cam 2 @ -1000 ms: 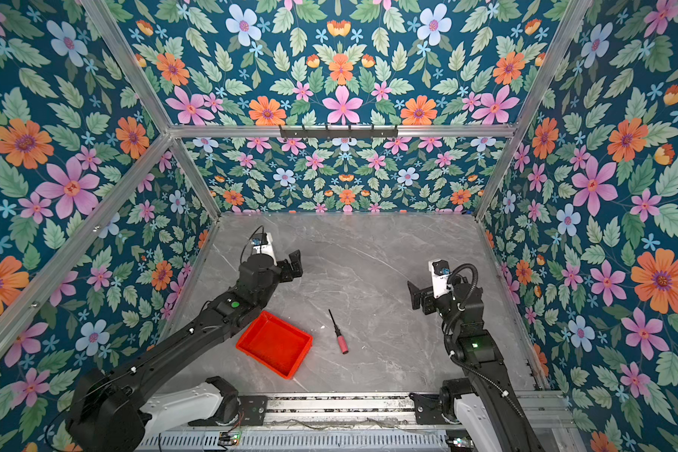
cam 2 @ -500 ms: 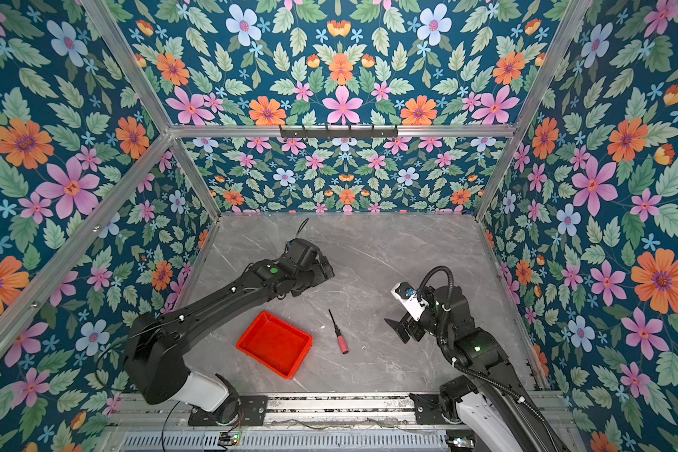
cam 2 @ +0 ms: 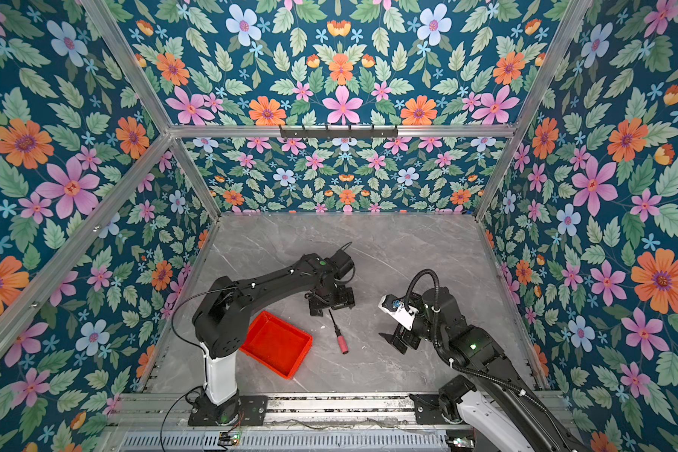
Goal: Put the screwdriver in the bin
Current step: Pick up the screwdriver from the bottom-center of the table.
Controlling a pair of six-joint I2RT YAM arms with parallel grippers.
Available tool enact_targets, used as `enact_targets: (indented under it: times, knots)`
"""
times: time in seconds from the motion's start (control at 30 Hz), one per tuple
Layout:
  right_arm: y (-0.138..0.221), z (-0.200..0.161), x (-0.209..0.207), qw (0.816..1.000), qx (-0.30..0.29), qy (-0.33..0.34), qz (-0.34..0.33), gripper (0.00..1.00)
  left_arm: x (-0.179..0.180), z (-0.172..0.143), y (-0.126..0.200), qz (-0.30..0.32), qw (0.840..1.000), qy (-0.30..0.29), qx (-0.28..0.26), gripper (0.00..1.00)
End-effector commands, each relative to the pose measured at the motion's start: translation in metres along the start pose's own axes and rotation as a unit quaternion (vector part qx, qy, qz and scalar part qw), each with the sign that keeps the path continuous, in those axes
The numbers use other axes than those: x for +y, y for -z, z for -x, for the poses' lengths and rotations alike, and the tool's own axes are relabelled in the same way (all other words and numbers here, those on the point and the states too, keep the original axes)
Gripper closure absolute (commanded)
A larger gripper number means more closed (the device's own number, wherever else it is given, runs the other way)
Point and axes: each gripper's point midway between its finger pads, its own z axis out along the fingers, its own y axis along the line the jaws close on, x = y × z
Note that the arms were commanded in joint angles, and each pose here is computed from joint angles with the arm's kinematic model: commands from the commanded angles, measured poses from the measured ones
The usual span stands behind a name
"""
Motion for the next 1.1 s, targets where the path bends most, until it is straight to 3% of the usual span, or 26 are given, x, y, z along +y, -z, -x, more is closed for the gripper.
enact_targets:
  times: [0.0,0.83,1.07]
  knots:
    - [0.004,-0.001,0.002,1.0,0.002,0.021,0.001,0.01,0.014,-0.029,-0.007,0.037,0.997,-0.029,0.055,0.06]
    - [0.01,0.007,0.023,0.997,-0.013,0.05,0.062,0.01,0.019,-0.056,-0.048,0.03,0.992,-0.04,0.115,0.58]
    - [0.009,0.008,0.024,0.997,-0.017,0.045,0.063,0.01,0.016,-0.054,-0.048,0.026,0.992,-0.047,0.111,0.93]
